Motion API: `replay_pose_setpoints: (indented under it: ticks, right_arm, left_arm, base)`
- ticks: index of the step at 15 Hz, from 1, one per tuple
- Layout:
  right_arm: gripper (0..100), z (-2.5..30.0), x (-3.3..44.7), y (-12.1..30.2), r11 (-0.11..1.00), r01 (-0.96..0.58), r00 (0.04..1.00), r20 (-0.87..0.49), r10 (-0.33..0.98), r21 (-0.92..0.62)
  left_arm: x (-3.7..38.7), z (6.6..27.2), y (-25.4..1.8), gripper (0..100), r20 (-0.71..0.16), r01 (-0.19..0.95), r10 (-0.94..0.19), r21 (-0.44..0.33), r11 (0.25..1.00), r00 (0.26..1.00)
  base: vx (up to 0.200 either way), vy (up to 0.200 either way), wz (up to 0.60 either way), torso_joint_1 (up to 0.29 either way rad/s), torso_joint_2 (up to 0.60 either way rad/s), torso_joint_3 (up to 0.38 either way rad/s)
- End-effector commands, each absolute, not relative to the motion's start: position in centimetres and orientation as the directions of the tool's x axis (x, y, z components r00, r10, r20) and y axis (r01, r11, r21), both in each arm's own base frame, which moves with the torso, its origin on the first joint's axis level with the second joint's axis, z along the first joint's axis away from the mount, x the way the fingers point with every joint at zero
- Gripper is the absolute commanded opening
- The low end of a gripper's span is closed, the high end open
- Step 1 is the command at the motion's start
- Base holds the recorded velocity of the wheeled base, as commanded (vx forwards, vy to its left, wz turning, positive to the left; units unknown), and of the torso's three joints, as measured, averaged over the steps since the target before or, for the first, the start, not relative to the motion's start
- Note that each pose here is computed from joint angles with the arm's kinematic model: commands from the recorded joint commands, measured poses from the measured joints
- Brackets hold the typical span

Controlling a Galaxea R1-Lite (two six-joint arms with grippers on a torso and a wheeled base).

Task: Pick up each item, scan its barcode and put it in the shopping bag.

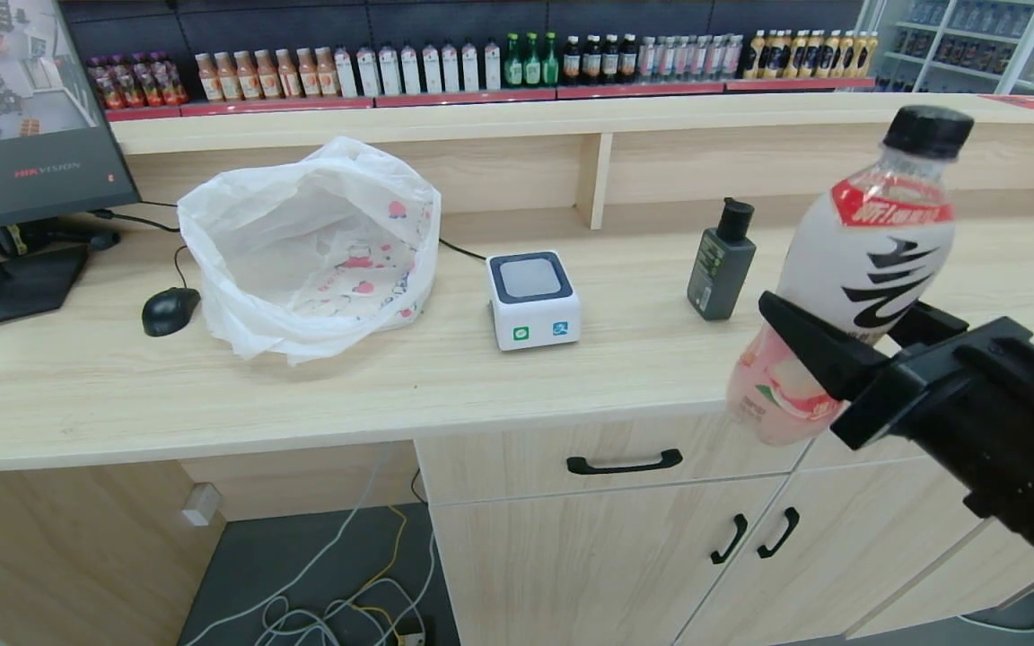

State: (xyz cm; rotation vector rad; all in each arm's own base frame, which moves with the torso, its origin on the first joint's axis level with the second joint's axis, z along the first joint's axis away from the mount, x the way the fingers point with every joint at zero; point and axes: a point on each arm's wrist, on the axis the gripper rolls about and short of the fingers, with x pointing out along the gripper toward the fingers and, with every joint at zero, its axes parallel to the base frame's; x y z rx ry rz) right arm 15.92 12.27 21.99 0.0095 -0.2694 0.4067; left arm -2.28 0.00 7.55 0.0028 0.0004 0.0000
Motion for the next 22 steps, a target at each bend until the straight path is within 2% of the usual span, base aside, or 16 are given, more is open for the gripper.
replay_pose_setpoints:
  ticks: [1,2,8,12,15,18,20,22]
  right_arm:
    - [0,20.3,15.0,12.0,0.908,-0.405,0.882,0.218,0.418,-0.104]
    - [0,20.3,15.0,12.0,0.908,-0.405,0.882,0.218,0.418,-0.104]
    - [0,20.5,12.6,13.8,0.804,-0.439,0.797,0.239,0.554,-0.4]
    - [0,20.8,12.1,14.4,0.715,-0.348,0.771,0.249,0.586,-0.606]
    - [0,21.5,11.7,14.5,0.601,-0.182,0.743,0.291,0.602,-0.778]
    - [0,20.8,12.1,15.3,0.521,-0.175,0.698,0.268,0.665,-0.835]
    - [0,20.2,12.5,16.3,0.408,-0.127,0.613,0.252,0.749,-0.904]
    - [0,20.4,12.9,17.1,0.361,-0.066,0.554,0.267,0.789,-0.93]
  left_arm:
    - [-2.3,7.5,0.0,100,0.0,0.0,0.0,0.003,1.0,1.0]
    - [-2.3,7.5,0.0,100,0.0,0.0,0.0,0.003,1.0,1.0]
    - [-2.3,7.5,0.0,100,0.0,0.0,0.0,0.003,1.0,1.0]
    - [-2.3,7.5,0.0,100,0.0,0.0,0.0,0.003,1.0,1.0]
    - [-2.3,7.5,0.0,100,0.0,0.0,0.0,0.003,1.0,1.0]
    - [-2.3,7.5,0.0,100,0.0,0.0,0.0,0.003,1.0,1.0]
    - [-2.3,7.5,0.0,100,0.0,0.0,0.0,0.003,1.0,1.0]
    - [-2.3,7.5,0.0,100,0.0,0.0,0.0,0.003,1.0,1.0]
  base:
    - [0.0,0.0,0.0,0.0,0.0,0.0]
    - [0.0,0.0,0.0,0.0,0.0,0.0]
    - [0.0,0.0,0.0,0.0,0.0,0.0]
    - [0.0,0.0,0.0,0.0,0.0,0.0]
    - [0.0,0.0,0.0,0.0,0.0,0.0]
    - [0.0,0.0,0.0,0.0,0.0,0.0]
    - [0.0,0.0,0.0,0.0,0.0,0.0]
    - [0.0,0.0,0.0,0.0,0.0,0.0]
